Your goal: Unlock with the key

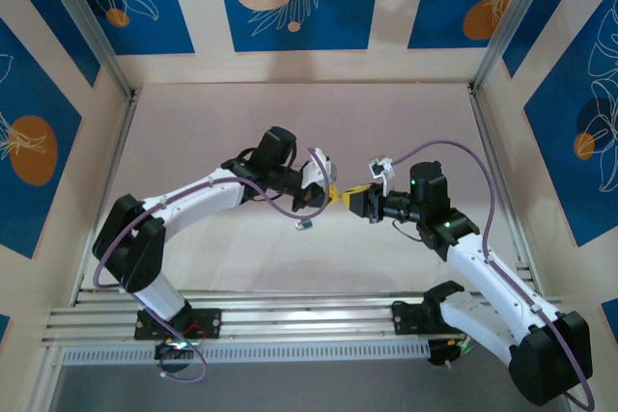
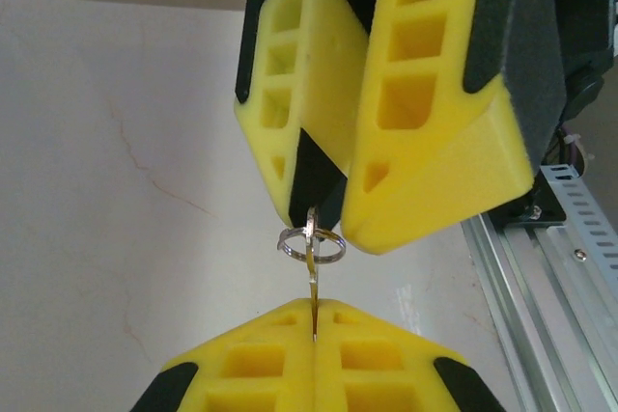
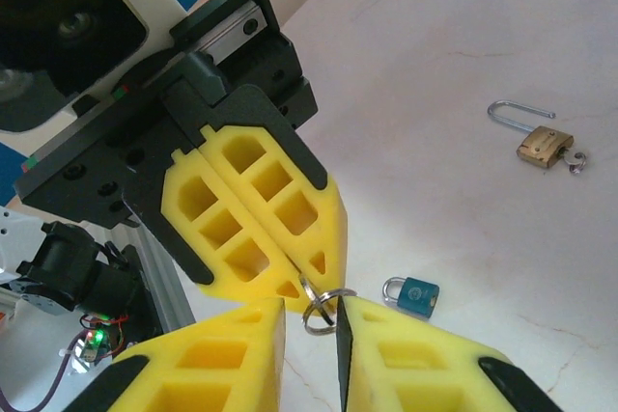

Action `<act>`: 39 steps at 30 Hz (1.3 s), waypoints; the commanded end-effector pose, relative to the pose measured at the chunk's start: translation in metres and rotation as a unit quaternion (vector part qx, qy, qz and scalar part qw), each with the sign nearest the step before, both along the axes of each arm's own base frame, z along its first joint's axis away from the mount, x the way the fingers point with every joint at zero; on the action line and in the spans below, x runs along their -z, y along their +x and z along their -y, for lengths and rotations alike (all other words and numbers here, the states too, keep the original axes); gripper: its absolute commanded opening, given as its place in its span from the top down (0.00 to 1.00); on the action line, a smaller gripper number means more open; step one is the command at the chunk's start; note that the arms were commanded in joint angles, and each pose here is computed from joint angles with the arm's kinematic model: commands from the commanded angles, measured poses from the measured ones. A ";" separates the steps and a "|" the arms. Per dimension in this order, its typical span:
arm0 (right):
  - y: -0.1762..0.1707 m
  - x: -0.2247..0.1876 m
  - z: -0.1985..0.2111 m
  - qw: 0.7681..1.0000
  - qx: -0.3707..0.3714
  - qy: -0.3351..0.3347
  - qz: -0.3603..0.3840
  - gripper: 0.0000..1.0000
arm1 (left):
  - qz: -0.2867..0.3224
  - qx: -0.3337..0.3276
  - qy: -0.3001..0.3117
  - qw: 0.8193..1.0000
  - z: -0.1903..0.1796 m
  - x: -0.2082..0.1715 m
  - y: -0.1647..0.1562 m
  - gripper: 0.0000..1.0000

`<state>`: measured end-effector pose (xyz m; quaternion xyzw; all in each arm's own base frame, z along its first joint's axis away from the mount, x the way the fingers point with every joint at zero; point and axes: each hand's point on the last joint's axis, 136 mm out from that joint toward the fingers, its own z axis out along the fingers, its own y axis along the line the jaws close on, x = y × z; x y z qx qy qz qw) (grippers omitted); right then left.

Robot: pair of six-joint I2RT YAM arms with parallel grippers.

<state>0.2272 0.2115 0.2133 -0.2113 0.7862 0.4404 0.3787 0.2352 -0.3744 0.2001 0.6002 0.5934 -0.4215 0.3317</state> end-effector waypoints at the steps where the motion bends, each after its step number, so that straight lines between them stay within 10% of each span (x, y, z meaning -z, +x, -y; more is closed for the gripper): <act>1: 0.003 -0.006 0.000 1.000 0.001 -0.007 0.020 0.78 | -0.009 0.024 -0.008 1.000 -0.001 -0.006 -0.004 1.00; 39: -0.002 -0.024 -0.008 0.999 -0.022 0.012 0.029 0.88 | -0.030 0.028 -0.005 0.999 0.000 -0.004 -0.004 1.00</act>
